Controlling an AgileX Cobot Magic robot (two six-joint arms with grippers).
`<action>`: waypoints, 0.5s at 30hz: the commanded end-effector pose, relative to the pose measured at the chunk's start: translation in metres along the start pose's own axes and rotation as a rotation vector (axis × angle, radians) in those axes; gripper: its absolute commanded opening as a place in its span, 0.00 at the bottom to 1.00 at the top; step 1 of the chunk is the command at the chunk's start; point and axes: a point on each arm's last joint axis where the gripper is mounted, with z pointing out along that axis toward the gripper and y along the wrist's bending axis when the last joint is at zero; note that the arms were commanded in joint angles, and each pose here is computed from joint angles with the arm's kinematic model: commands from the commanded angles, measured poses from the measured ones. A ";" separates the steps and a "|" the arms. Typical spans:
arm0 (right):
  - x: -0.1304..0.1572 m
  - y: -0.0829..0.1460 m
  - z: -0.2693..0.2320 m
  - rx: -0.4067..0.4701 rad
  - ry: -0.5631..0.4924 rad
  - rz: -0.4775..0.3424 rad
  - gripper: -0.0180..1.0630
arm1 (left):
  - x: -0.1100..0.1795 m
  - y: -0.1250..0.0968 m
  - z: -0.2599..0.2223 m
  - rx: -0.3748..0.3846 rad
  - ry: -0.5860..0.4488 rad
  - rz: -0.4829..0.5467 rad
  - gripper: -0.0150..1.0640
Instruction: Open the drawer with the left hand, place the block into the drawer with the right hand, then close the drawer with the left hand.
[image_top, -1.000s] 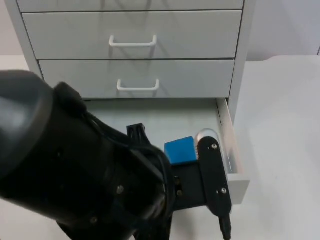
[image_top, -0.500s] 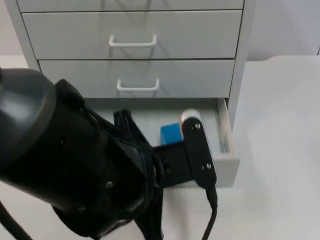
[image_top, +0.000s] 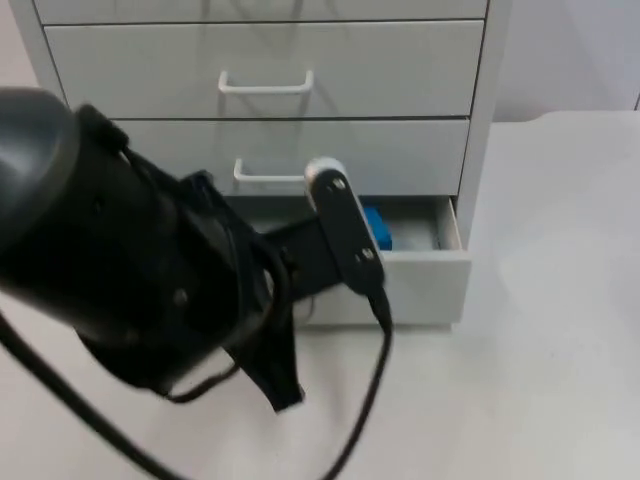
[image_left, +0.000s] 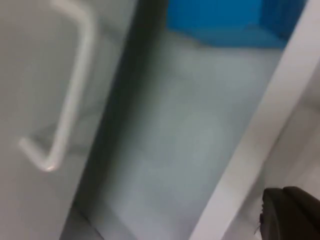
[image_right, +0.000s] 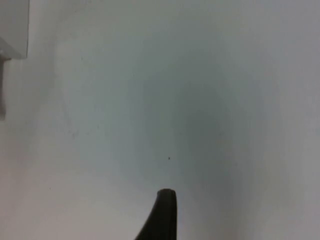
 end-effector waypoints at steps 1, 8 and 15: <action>0.000 -0.001 -0.001 0.003 -0.013 0.003 0.73 | -0.002 0.014 0.006 -0.019 -0.003 -0.047 0.01; 0.000 -0.001 -0.001 0.003 -0.013 0.003 0.73 | -0.007 0.036 0.022 -0.056 0.006 -0.108 0.01; 0.000 -0.001 -0.001 -0.001 -0.020 0.006 0.73 | -0.006 0.041 0.040 -0.061 0.035 -0.112 0.01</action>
